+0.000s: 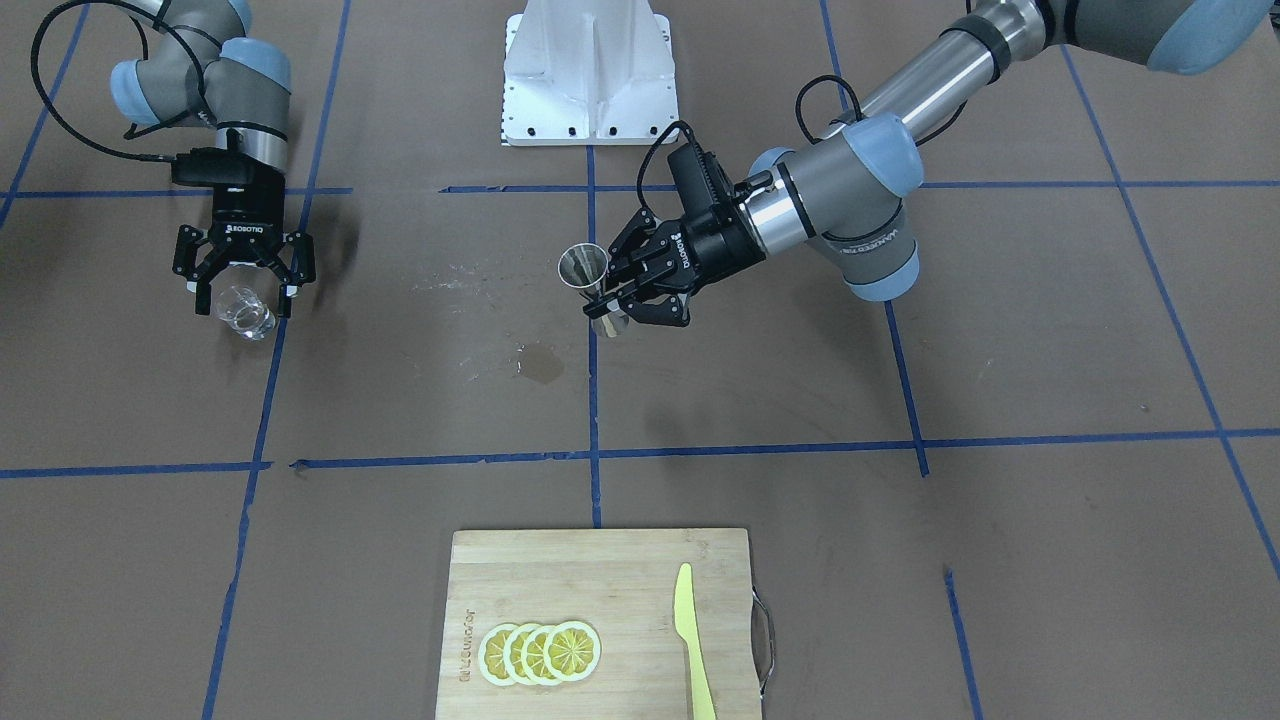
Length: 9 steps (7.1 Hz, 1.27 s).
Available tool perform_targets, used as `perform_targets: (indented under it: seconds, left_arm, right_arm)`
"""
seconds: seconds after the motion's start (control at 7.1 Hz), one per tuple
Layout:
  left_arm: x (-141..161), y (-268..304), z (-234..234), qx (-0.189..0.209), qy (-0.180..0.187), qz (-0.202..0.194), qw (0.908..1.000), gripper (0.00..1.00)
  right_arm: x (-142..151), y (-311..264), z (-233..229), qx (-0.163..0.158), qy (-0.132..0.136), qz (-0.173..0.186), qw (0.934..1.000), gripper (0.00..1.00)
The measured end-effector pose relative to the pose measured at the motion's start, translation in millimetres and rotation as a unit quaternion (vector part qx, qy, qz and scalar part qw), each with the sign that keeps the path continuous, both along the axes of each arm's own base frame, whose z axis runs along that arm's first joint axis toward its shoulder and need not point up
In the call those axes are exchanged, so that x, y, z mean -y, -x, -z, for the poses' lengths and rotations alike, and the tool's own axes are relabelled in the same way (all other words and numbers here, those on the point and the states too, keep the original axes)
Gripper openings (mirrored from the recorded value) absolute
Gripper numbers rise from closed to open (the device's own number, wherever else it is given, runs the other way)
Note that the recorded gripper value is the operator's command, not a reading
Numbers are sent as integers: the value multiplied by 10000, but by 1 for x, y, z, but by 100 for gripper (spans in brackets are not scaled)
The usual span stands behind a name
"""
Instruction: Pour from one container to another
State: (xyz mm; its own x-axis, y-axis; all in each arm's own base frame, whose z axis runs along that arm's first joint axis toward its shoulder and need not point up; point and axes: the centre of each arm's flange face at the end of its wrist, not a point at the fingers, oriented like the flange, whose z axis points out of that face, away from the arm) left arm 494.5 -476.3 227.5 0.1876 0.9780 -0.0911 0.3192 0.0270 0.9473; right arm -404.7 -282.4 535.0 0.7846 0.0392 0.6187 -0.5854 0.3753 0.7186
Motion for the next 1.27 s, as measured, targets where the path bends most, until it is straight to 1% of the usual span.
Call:
perform_targets:
  seconds: [0.14, 0.42, 0.56, 0.7, 1.13, 1.27]
  left_arm:
    - [0, 0, 0, -2, -2, 0, 10000, 0]
    - [0, 0, 0, -4, -3, 0, 10000, 0]
    - [0, 0, 0, -4, -3, 0, 10000, 0]
    - [0, 0, 0, -4, -3, 3, 10000, 0]
    - [1, 1, 0, -1, -1, 13, 10000, 0]
    - [1, 1, 0, -2, -2, 14, 10000, 0]
  right_arm:
    - [0, 0, -7, -77, 0, -8, 10000, 99]
    - [0, 2, -17, -165, 10, -13, 9999, 81]
    - [0, 3, -19, -172, 15, -15, 9999, 66]
    - [-1, 4, -22, -181, 21, -12, 9998, 62]
    - [-2, 5, -25, -183, 32, -4, 9998, 61]
    - [-2, 6, -25, -182, 33, -2, 9998, 33]
